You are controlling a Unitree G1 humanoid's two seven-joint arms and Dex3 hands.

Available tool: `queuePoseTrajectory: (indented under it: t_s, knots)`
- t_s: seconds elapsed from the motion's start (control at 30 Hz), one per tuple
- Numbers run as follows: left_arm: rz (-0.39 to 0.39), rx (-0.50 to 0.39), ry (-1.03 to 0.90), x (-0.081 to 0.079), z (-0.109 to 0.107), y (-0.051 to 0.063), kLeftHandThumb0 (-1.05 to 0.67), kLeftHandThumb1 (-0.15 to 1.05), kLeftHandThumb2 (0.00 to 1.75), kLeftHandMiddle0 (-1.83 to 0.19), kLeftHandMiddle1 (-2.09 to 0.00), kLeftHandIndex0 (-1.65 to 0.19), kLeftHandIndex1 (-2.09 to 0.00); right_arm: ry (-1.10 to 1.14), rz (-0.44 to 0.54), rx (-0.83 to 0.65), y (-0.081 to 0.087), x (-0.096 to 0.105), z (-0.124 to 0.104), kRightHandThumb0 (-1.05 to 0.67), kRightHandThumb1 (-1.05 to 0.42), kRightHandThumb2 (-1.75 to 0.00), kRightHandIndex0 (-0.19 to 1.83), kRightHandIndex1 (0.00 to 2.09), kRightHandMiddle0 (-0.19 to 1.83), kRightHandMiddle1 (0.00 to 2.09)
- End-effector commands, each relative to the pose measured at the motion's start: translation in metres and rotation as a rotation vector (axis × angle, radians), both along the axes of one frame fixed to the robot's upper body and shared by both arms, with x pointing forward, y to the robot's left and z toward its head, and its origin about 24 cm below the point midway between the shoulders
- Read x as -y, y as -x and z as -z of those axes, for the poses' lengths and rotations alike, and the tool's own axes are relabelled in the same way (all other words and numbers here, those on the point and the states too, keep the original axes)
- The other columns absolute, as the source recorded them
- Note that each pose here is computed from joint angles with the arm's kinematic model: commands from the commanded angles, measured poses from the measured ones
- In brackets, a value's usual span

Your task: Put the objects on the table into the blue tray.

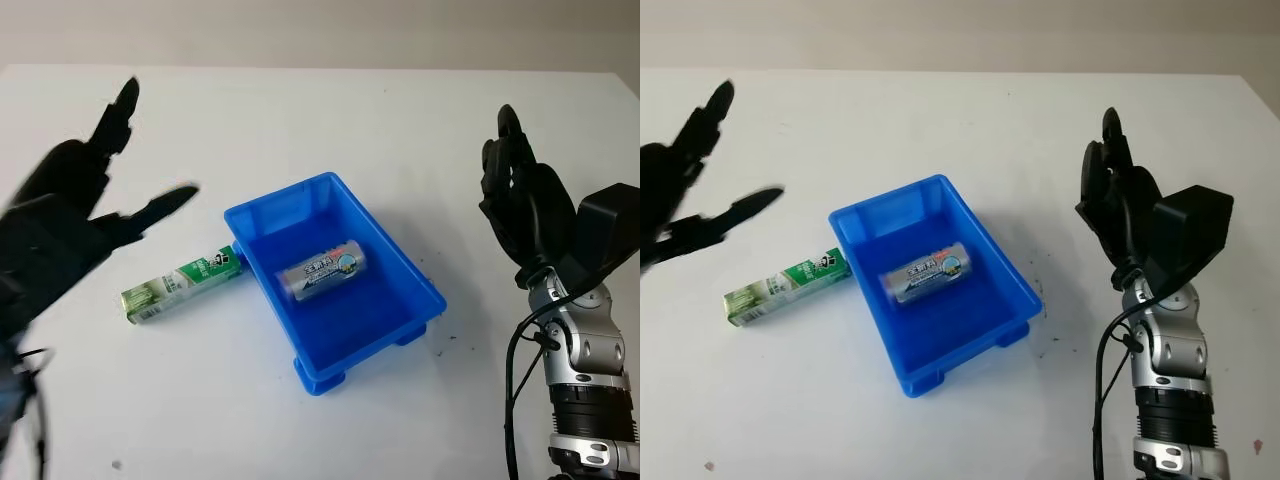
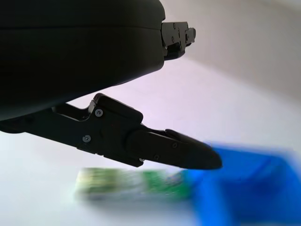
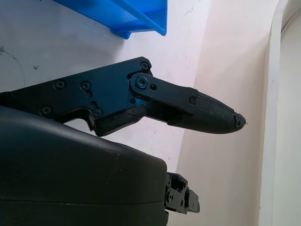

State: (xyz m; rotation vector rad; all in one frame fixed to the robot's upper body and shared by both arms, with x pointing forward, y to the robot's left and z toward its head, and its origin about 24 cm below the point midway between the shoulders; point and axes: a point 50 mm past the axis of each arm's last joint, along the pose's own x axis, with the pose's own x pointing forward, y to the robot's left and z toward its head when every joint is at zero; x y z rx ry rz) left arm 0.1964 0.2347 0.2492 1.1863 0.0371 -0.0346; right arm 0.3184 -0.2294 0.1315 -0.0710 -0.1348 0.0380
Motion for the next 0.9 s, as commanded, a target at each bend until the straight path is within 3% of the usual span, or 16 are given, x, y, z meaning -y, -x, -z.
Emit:
queuePoseTrajectory:
  t_s: [0.0, 0.27, 0.5, 0.67, 0.87]
  knots:
    - [0.027, -0.062, -0.137, 0.01, -0.002, 0.012, -0.84, 0.99, 0.06, 0.04, -0.08, 0.06, -0.08, 0.011, -0.001, 0.026, -0.003, -0.001, -0.008, -0.74, -1.05, -0.75, -0.19, 0.0, -0.19, 0.0]
    - [-0.031, -0.308, -0.292, 0.007, 0.029, 0.019, -0.85, 0.97, 0.05, 0.0, -0.07, 0.03, -0.07, -0.004, -0.004, 0.047, -0.004, -0.001, -0.011, -0.74, -1.05, -0.74, -0.19, 0.0, -0.19, 0.0]
    - [-0.075, -0.383, -0.23, 0.008, 0.059, 0.018, -0.87, 0.97, 0.05, 0.01, -0.05, 0.06, -0.05, 0.003, -0.003, 0.047, -0.004, 0.002, -0.011, -0.74, -1.05, -0.74, -0.19, 0.0, -0.19, 0.0]
    - [-0.135, -0.369, -0.307, 0.008, 0.086, 0.006, -0.79, 0.98, 0.06, 0.04, -0.04, 0.08, -0.04, 0.003, -0.009, 0.05, -0.005, 0.002, -0.011, -0.73, -1.05, -0.74, -0.19, 0.0, -0.19, 0.0]
    - [-0.251, -0.254, -0.382, 0.014, 0.11, -0.018, -0.71, 1.03, 0.07, 0.09, -0.04, 0.13, -0.03, 0.001, -0.019, 0.051, -0.004, 0.003, -0.011, -0.73, -1.05, -0.74, -0.19, 0.0, -0.19, 0.0]
